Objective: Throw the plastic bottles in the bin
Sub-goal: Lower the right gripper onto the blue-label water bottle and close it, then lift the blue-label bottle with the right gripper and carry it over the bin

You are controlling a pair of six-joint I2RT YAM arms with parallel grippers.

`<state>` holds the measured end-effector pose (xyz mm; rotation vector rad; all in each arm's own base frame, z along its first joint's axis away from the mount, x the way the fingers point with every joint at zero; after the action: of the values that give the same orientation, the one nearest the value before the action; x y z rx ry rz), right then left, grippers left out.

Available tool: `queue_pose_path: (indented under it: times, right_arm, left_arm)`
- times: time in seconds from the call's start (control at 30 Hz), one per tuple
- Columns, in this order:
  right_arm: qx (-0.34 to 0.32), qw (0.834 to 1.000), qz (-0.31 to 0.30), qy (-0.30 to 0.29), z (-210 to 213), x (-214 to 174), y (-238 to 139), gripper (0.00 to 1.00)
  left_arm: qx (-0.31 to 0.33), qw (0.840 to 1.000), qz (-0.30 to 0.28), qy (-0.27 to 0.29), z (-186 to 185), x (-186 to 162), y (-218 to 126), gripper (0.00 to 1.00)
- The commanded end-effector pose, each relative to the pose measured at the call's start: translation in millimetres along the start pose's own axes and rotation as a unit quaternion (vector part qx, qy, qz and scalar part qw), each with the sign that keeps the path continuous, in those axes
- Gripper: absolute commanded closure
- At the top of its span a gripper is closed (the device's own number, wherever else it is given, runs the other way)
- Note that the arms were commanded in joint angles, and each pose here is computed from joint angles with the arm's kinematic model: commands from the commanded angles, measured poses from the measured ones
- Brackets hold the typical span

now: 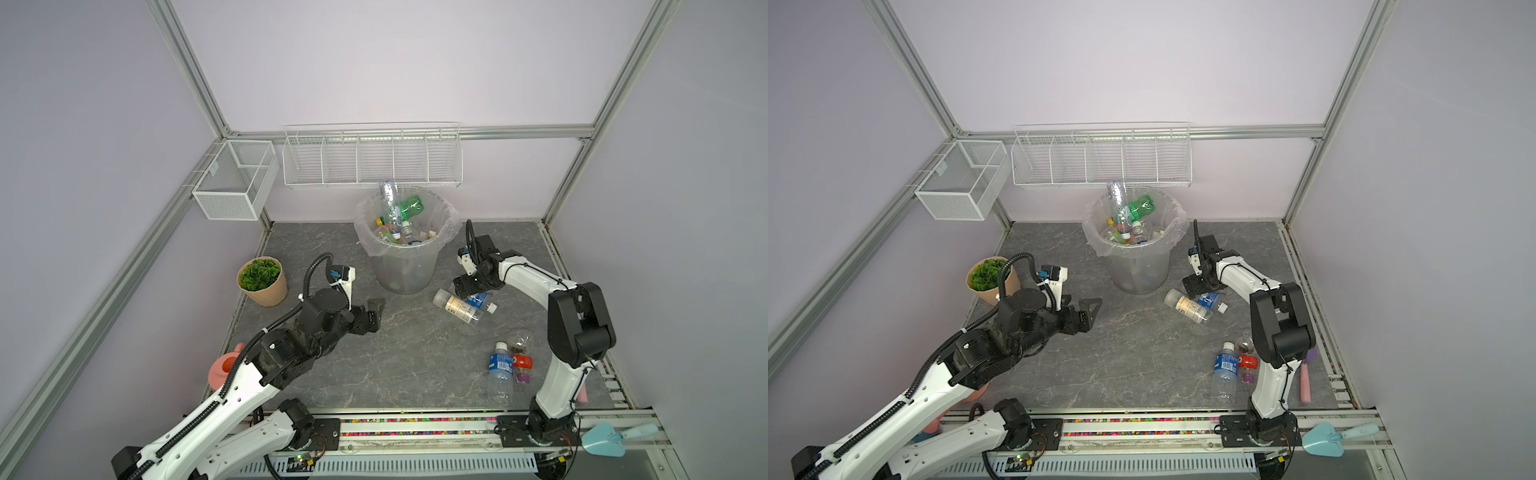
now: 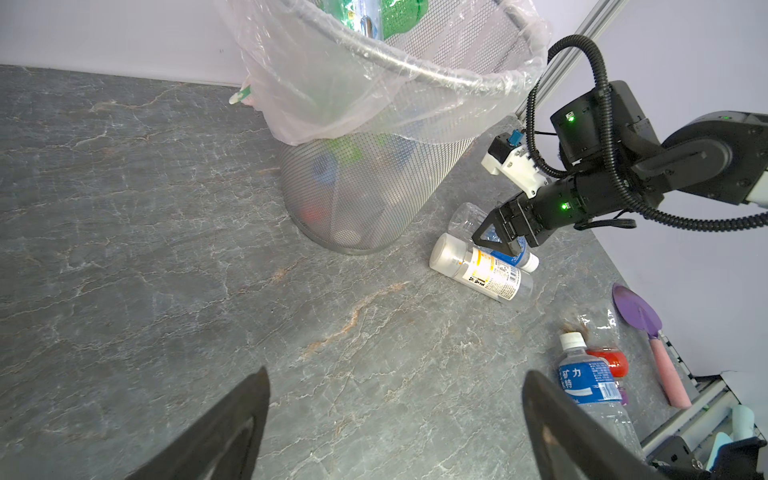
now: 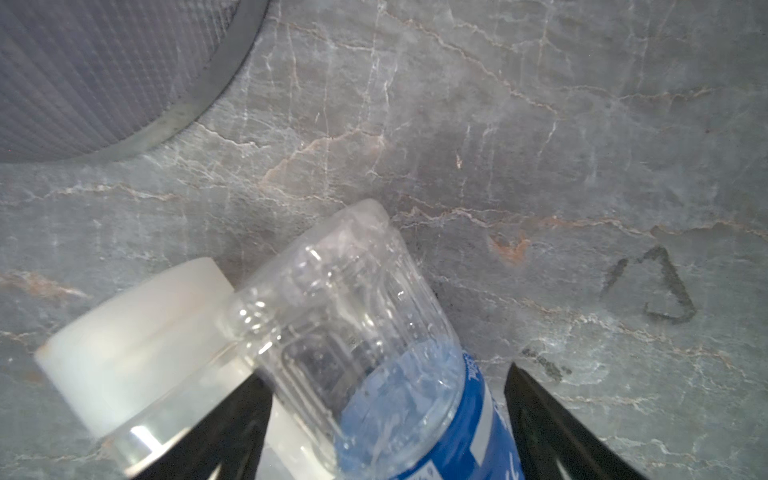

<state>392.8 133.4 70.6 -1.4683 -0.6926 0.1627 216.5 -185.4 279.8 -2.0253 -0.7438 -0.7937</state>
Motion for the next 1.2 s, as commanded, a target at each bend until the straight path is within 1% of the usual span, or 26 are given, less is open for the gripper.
queue_pose_path:
  times: [0.0,0.07,0.17,0.23,0.33,0.53,0.6,0.67,0.8,1.0,1.07,1.17]
  right_arm:
    - [0.013,1.000,0.018,-0.008,6.9,-4.6,6.1,0.04]
    - [0.020,1.000,0.023,-0.005,9.0,-6.5,9.0,0.00]
    - [0.025,0.999,0.026,-0.004,11.3,-7.7,10.6,0.07]
    - [0.024,0.999,0.026,-0.006,11.8,-7.6,10.9,0.14]
    - [0.018,0.999,0.028,-0.008,10.3,-9.5,10.1,0.29]
    - [0.013,1.000,0.023,-0.006,9.2,-7.8,3.0,0.50]
    - [0.010,1.000,0.016,-0.004,8.5,-5.1,-3.5,0.56]
    - [0.003,1.000,0.006,-0.002,7.3,-1.0,-13.8,0.58]
    - [-0.014,1.000,-0.025,0.003,2.5,11.1,-45.6,0.61]
    - [-0.048,0.993,-0.106,0.012,-6.2,34.4,-111.9,0.66]
    - [-0.056,0.989,-0.134,0.018,-8.4,40.5,-135.5,0.69]
    - [-0.062,0.979,-0.193,0.024,-8.3,51.9,-177.7,0.77]
  left_arm:
    - [0.013,1.000,-0.001,-0.001,7.7,-2.2,-1.2,0.06]
    - [0.015,1.000,-0.002,-0.001,8.5,-2.3,-1.4,0.06]
    - [0.015,1.000,-0.002,-0.001,8.8,-2.5,-1.4,0.06]
    - [0.015,1.000,-0.004,-0.001,8.9,-1.6,-2.2,0.06]
    - [0.016,1.000,-0.008,-0.002,9.2,0.0,-4.0,0.06]
    - [0.019,1.000,-0.012,-0.001,11.1,1.1,-6.3,0.06]
    - [0.019,1.000,-0.013,-0.001,11.1,1.6,-6.8,0.06]
    - [0.019,1.000,-0.013,-0.001,11.5,1.7,-7.4,0.06]
    - [0.020,1.000,-0.015,0.001,11.7,2.8,-8.4,0.06]
    - [0.020,1.000,-0.017,0.001,11.9,3.0,-8.1,0.06]
    - [0.020,1.000,-0.017,0.000,11.8,3.1,-8.4,0.06]
    - [0.019,1.000,-0.017,-0.001,12.2,2.5,-8.8,0.06]
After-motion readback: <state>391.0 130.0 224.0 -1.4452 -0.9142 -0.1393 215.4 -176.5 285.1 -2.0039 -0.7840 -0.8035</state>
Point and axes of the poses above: each gripper's point midway between its finger pads, its own y axis out along the fingers, its own z axis along the line the jaws close on, x = y × z, the point moved 1 cm from there along -y, back along the fingers, and after that the axes turned 10 degrees about -y, right-handed, at the moved point
